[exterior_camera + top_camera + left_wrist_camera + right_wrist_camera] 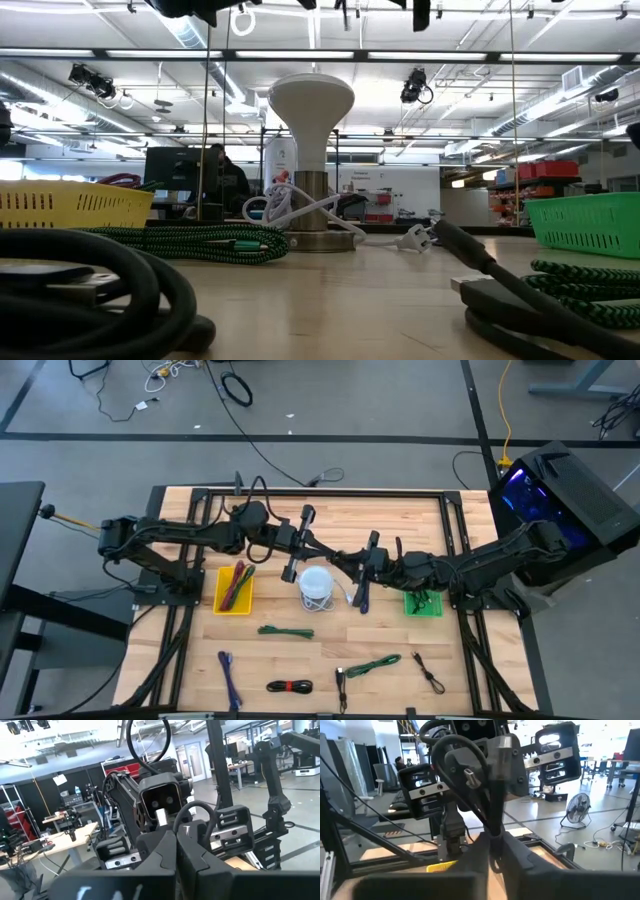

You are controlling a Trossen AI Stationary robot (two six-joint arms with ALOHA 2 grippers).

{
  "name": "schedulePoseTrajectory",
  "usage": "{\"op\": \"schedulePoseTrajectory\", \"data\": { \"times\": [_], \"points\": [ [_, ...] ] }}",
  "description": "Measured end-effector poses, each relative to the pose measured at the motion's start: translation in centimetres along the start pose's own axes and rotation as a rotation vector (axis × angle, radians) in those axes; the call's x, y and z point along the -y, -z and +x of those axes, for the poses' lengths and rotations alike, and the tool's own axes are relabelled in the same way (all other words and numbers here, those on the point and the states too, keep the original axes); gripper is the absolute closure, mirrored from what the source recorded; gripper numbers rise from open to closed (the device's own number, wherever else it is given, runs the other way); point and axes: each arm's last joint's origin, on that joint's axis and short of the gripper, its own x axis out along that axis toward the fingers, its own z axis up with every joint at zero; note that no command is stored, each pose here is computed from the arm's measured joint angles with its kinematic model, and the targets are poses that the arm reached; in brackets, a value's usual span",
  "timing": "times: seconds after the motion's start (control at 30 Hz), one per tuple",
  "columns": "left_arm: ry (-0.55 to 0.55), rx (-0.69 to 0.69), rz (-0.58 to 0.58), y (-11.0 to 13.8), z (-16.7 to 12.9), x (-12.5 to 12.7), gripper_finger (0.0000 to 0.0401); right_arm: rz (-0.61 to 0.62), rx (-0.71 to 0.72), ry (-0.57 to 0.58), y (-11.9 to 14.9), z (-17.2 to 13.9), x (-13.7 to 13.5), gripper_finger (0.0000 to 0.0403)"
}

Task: Pick & Place USB Port
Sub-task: Put the black charger cable into the green bin

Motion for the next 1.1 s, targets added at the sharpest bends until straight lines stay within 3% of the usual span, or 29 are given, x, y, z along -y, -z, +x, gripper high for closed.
{"op": "schedulePoseTrajectory", "data": {
  "times": [0.17,0.53,0.77,1.1],
  "points": [
    [0.001,0.0,0.001,0.0,0.0,0.0,0.0391,0.009,0.002,-0.006,0.0,0.0,0.0,0.0394],
    [-0.036,-0.007,0.049,-1.0,-0.7,-0.2,0.0337,0.021,-0.075,0.024,0.0,-1.3,-0.7,0.0399],
    [-0.091,-0.16,0.042,-2.8,-3.8,-0.7,0.0305,0.136,-0.325,0.205,0.8,-5.9,-1.1,0.0399],
    [-0.191,-0.462,-0.011,-3.5,-7.9,0.2,0.0301,0.412,-0.57,0.474,3.8,-12.1,-0.9,0.0399]
  ]
}}
